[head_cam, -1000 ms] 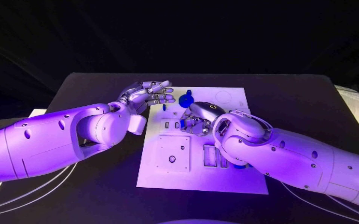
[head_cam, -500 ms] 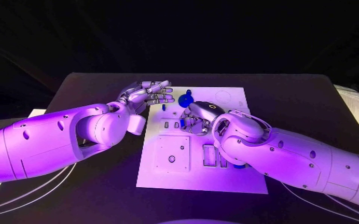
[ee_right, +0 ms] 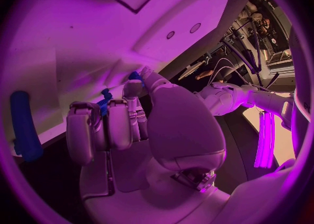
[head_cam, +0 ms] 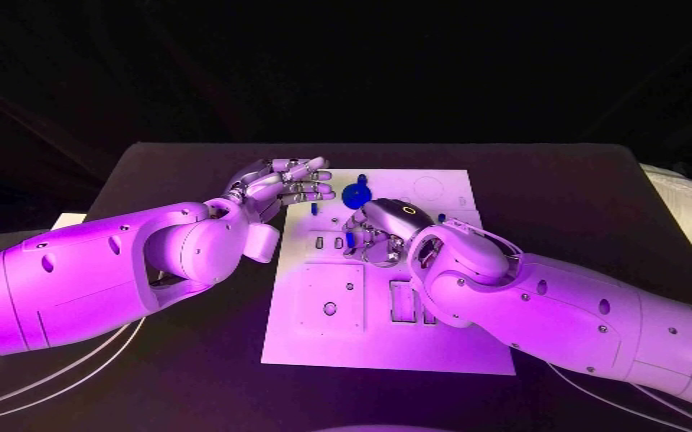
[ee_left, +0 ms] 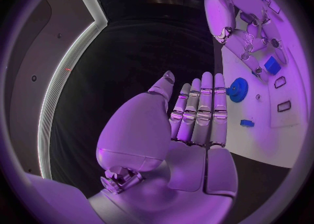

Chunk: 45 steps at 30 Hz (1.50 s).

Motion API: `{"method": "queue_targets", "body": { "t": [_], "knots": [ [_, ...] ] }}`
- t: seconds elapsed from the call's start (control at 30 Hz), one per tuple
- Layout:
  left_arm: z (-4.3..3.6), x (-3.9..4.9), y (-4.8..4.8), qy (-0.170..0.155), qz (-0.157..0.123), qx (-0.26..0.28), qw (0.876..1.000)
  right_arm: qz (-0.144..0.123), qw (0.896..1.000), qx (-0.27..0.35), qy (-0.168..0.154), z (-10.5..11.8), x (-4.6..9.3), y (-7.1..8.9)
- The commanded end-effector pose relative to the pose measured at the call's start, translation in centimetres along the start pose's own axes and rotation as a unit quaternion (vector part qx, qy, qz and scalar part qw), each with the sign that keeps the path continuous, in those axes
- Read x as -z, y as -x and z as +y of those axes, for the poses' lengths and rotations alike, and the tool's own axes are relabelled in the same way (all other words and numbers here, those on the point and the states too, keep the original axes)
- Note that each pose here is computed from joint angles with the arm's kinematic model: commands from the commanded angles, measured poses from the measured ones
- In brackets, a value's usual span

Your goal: Assemble the parts on the task board

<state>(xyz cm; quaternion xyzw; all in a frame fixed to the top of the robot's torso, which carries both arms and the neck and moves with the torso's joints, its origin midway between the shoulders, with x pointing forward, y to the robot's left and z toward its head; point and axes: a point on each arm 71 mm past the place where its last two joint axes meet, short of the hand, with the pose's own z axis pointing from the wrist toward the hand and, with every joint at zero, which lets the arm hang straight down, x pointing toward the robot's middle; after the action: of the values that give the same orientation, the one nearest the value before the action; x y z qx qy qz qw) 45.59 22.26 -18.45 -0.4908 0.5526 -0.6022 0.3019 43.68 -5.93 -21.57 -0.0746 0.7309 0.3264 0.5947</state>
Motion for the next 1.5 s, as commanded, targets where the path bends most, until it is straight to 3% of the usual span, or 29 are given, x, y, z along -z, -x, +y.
{"method": "queue_targets", "body": {
  "t": [0.03, 0.27, 0.5, 0.67, 0.87, 0.97, 1.17, 1.33, 1.4, 1.5],
  "knots": [
    [-0.13, -0.03, -0.26, -0.004, 0.016, 0.002, 1.000, -0.060, 0.998, -0.011, 0.032, 0.7, 0.5, 0.9],
    [-0.15, -0.01, 0.02, -0.003, 0.014, 0.002, 1.000, -0.106, 0.991, -0.037, 0.070, 1.5, 2.2, 2.6],
    [-0.05, -0.02, 0.30, 0.006, 0.028, -0.025, 0.999, -0.106, 0.988, -0.066, 0.093, 1.7, 4.3, 5.2],
    [0.14, -0.05, 0.47, 0.019, 0.035, -0.057, 0.998, -0.098, 0.990, -0.070, 0.079, -0.2, 5.4, 7.4],
    [0.96, 0.12, 0.53, 0.077, 0.060, -0.126, 0.987, -0.094, 0.990, -0.091, 0.045, -2.9, 6.9, 9.2],
    [1.60, 0.17, 0.58, 0.129, 0.095, -0.211, 0.964, -0.107, 0.988, -0.115, 0.011, -4.7, 7.5, 10.5],
    [1.13, -0.43, 0.66, 0.221, 0.113, -0.328, 0.912, -0.120, 0.983, -0.135, -0.029, -6.9, 8.3, 11.9],
    [0.20, -1.34, 0.72, 0.273, 0.094, -0.396, 0.872, -0.122, 0.982, -0.136, -0.048, -8.0, 8.7, 12.4],
    [-0.24, -1.63, 0.79, 0.284, 0.078, -0.431, 0.853, -0.120, 0.981, -0.137, -0.060, -8.5, 8.7, 12.4],
    [-0.55, -1.94, 0.62, 0.292, 0.063, -0.462, 0.835, -0.118, 0.981, -0.137, -0.075, -9.1, 8.7, 12.4]
  ]
}}
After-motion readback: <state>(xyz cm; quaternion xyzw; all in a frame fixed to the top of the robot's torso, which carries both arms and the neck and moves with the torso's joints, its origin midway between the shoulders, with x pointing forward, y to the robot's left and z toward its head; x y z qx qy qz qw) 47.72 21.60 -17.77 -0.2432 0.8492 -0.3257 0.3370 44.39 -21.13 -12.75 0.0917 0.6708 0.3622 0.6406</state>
